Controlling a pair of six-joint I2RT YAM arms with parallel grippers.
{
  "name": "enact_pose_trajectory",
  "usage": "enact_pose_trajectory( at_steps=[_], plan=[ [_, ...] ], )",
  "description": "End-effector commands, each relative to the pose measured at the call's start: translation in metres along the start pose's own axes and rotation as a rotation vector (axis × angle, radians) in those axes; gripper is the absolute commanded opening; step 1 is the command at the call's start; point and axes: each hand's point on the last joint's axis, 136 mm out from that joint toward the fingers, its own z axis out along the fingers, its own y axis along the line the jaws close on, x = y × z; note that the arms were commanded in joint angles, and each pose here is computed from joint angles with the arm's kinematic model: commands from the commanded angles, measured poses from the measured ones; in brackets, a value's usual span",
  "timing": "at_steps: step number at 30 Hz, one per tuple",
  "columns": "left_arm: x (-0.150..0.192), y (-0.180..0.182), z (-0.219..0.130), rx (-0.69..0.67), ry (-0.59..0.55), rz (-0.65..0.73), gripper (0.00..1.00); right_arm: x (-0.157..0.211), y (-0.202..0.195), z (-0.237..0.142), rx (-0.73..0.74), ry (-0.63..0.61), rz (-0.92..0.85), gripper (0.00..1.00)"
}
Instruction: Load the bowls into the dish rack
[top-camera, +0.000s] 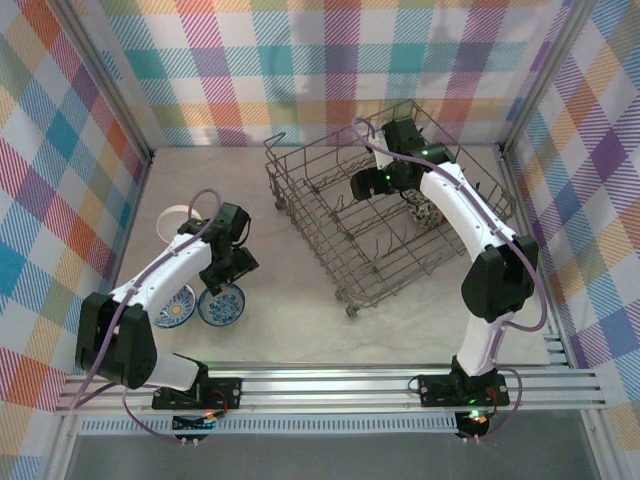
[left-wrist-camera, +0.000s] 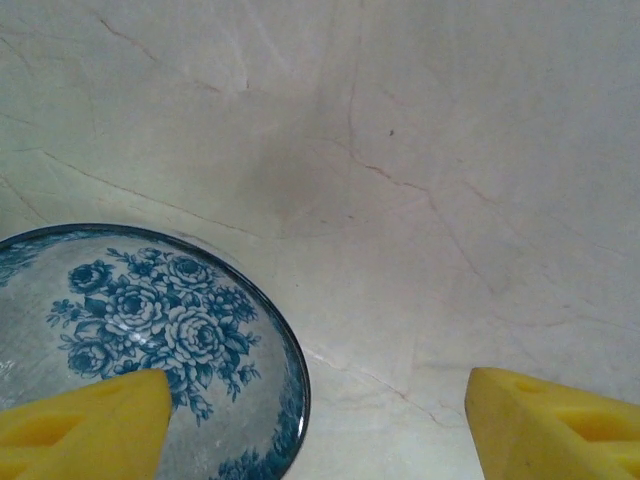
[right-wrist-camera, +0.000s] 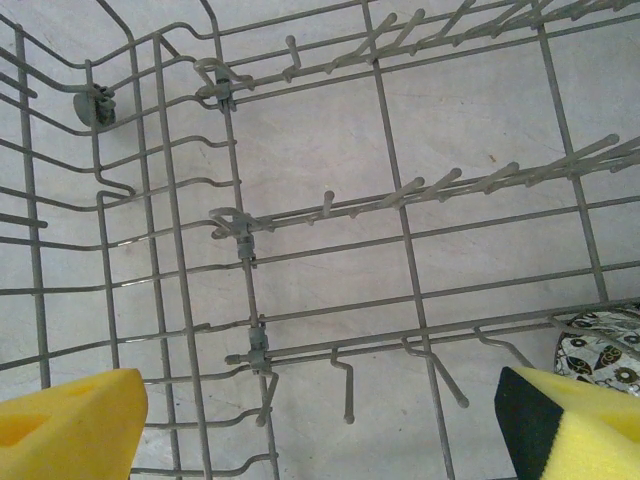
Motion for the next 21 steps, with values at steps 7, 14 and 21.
enact_pose_trajectory(
  at_steps=[7,14,21],
  plan=[
    [0.003,-0.001,0.031,-0.054,0.047,0.034,0.57,-0.006,0.005,-0.02,-0.023,-0.056,-0.003,0.91],
    [0.011,0.0,0.042,-0.062,0.094,0.058,0.48,-0.004,0.006,-0.02,-0.027,-0.058,-0.009,0.91],
    [0.018,0.004,0.046,-0.068,0.118,0.078,0.45,-0.005,0.007,-0.02,-0.035,-0.061,-0.011,0.91]
  ],
)
